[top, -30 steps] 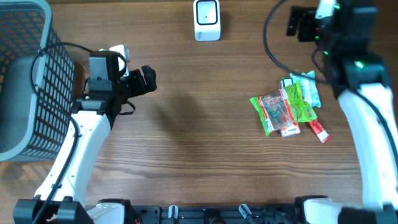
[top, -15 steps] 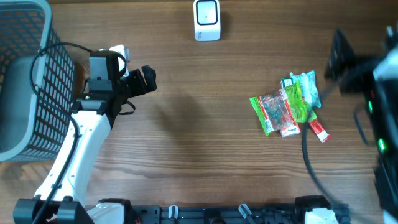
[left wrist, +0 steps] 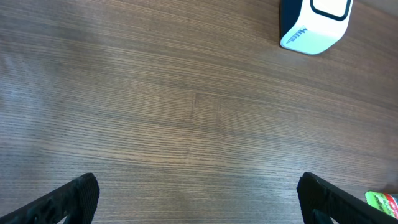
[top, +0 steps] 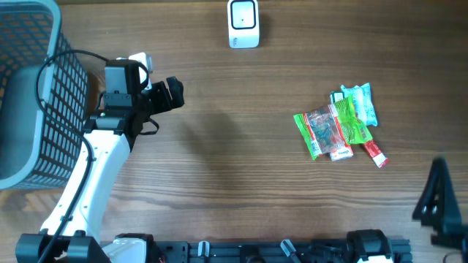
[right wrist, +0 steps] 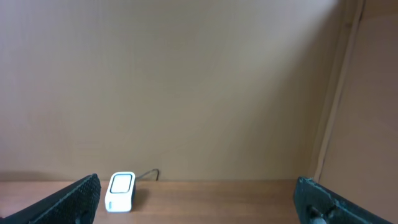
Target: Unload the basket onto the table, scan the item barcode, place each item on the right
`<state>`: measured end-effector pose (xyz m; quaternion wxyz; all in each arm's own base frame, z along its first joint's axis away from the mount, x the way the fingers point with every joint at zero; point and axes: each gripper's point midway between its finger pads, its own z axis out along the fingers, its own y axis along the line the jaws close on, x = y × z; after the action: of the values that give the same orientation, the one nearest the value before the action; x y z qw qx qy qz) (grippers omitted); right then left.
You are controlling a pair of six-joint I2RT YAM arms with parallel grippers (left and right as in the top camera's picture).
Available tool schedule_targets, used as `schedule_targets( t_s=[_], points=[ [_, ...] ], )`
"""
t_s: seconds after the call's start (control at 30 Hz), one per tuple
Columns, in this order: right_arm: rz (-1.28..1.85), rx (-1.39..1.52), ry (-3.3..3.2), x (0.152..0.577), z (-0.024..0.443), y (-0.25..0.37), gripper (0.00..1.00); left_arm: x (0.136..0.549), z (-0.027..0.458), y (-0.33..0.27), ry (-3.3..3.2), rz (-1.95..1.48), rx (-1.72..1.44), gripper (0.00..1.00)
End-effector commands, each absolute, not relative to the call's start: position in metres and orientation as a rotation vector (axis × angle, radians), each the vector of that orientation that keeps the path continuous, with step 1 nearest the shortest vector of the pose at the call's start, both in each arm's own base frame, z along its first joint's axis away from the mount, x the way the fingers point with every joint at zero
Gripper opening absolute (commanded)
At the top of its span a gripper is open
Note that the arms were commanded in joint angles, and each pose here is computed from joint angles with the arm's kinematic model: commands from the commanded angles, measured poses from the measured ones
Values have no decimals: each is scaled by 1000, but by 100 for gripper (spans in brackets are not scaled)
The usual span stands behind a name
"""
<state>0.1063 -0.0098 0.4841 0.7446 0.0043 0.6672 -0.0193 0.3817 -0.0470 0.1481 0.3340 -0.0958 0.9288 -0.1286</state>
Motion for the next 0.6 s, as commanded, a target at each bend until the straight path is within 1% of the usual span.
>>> schedule_targets(
  t_s=[0.0, 0.17, 0.37, 0.57],
  points=[
    [-71, 8, 1456, 103, 458, -13, 100, 384, 154, -44, 2403, -327, -241, 100],
    [-60, 24, 1278, 110, 452, -12, 99, 383, 153, -44, 2409, -327, -241, 100],
    [-11, -18, 1028, 130, 445, 1, 100, 383, 153, -44, 2409, -327, -242, 100],
    [41, -102, 1011, 172, 386, 20, 100, 383, 153, -44, 2409, -327, -242, 100]
  ],
)
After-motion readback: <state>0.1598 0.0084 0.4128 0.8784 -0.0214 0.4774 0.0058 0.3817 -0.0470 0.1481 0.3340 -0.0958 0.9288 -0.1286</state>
